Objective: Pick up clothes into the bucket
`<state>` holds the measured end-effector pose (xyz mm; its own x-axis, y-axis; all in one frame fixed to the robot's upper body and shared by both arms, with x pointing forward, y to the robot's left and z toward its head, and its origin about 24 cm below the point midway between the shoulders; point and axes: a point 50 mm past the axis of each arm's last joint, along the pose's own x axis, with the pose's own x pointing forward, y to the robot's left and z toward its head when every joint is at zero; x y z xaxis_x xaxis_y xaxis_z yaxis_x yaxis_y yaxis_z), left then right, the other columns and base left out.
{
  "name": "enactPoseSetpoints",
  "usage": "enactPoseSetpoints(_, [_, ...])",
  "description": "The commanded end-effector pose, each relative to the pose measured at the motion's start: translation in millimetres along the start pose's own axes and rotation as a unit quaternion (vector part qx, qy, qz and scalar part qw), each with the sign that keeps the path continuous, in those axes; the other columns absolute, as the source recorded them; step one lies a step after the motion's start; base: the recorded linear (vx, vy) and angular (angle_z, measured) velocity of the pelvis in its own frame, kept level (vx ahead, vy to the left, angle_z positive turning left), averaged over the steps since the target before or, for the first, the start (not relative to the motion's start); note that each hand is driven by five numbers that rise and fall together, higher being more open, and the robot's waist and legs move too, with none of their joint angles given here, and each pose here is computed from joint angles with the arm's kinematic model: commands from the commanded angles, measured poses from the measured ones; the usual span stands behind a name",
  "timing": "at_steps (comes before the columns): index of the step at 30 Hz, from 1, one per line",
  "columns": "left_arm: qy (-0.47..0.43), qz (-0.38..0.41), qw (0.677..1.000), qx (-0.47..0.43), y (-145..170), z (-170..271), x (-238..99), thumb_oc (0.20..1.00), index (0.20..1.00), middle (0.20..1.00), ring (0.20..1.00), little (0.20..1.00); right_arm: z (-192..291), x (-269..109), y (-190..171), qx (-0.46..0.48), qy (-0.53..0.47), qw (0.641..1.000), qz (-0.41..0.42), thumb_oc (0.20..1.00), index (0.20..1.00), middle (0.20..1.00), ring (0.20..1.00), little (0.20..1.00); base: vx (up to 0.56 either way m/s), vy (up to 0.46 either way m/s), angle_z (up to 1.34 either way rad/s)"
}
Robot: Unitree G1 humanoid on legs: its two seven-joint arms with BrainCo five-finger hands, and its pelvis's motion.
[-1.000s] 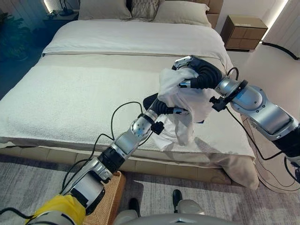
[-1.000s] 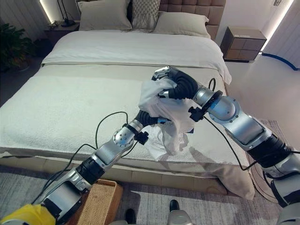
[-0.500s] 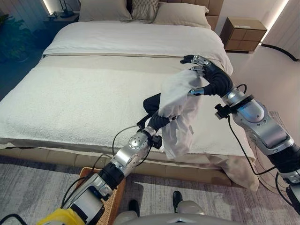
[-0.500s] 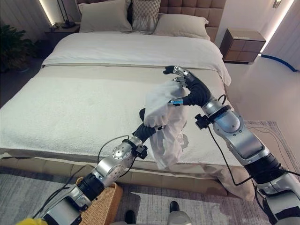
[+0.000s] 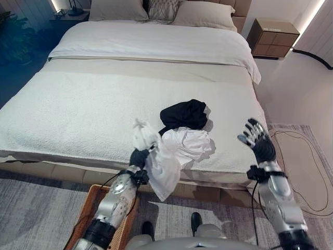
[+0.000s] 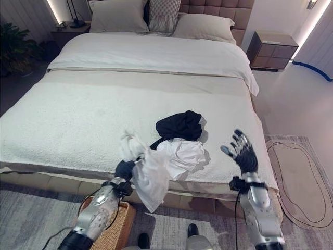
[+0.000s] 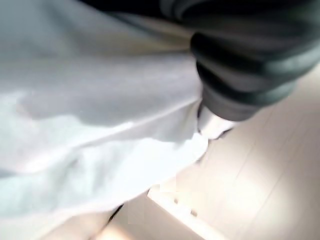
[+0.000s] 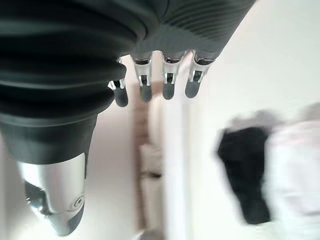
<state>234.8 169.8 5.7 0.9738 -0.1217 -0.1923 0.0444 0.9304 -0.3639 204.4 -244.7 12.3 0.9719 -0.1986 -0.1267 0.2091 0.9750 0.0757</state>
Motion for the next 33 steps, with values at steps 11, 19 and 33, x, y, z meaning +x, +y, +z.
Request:
enactPoseSetpoints(11, [-0.124,0.214,0.966,0.078,92.2,41.5,-53.9,0.200,0.200,0.200,0.200,0.200,-97.0,-15.8,-50.1,-0.124,0.227,0.956,-0.135,1.000,1.000,1.000,1.000,1.000,-0.08,0.021,0.13])
enactPoseSetpoints(19, [-0.025,0.290,0.943,0.162,130.7,17.2,-53.8,0.200,0.200,0.200,0.200,0.200,-95.6,0.3,-69.0,-0.215,0.260,0.928,-0.159,1.000,1.000,1.000,1.000,1.000,-0.08,0.069,0.22])
enactPoseSetpoints(33, [-0.027,0.401,0.893,0.203,152.7,44.3,-9.7,0.206,0.206,0.206,0.206,0.206,-43.8,55.5,-41.2,-0.200,0.132,0.957,-0.163,1.000,1.000,1.000,1.000,1.000,-0.08,0.029,0.05])
